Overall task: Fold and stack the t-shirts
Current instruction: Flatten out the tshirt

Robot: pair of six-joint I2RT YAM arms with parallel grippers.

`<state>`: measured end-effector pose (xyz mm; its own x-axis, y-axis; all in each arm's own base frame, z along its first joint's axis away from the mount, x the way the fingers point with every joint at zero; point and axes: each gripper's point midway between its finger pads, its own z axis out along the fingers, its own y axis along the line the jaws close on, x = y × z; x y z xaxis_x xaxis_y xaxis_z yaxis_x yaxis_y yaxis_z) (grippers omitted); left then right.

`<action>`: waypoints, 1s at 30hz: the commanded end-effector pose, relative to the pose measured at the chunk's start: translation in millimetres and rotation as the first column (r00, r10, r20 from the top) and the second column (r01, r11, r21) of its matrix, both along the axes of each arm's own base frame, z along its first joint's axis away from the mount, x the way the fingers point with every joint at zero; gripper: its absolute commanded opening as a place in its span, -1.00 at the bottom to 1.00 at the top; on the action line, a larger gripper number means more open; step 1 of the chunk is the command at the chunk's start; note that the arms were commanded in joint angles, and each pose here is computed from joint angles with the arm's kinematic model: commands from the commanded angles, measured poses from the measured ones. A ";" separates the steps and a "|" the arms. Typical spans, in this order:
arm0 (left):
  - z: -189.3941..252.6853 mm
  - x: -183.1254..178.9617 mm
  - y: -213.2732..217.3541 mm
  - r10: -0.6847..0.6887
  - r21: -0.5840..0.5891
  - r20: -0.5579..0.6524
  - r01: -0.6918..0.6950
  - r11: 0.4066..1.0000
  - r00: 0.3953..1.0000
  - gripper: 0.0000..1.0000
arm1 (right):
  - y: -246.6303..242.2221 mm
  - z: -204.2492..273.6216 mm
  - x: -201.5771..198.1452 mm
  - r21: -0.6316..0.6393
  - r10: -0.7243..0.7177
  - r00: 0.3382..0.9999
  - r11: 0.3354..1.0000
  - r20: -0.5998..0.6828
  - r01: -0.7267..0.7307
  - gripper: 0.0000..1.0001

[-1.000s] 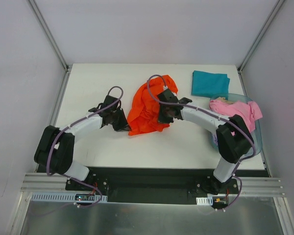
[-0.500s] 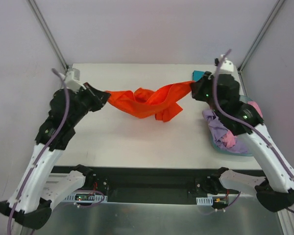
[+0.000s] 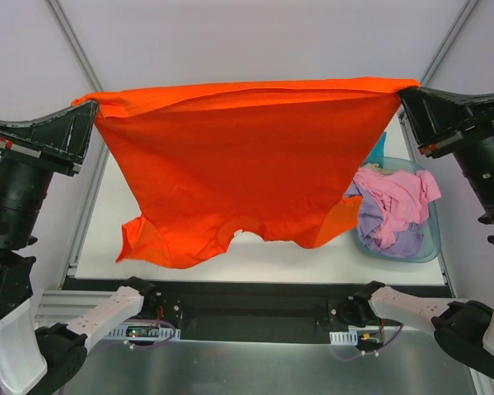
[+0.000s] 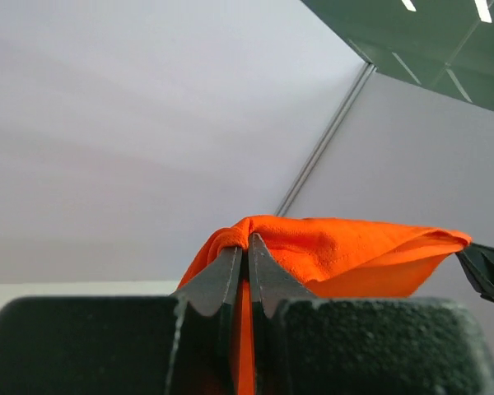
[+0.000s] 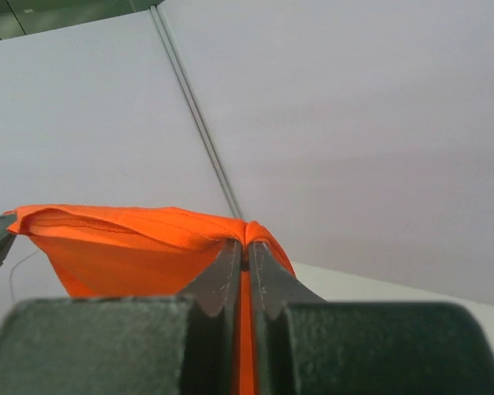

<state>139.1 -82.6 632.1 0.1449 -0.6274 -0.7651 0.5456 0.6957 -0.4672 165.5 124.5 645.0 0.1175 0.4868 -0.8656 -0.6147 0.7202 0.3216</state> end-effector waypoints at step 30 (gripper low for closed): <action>-38.4 224.8 43.5 0.464 0.227 -0.175 -0.423 0.877 0.868 -1.00 | 59.9 -52.5 227.6 -0.070 -0.049 0.996 0.997 -0.077 0.043 -0.99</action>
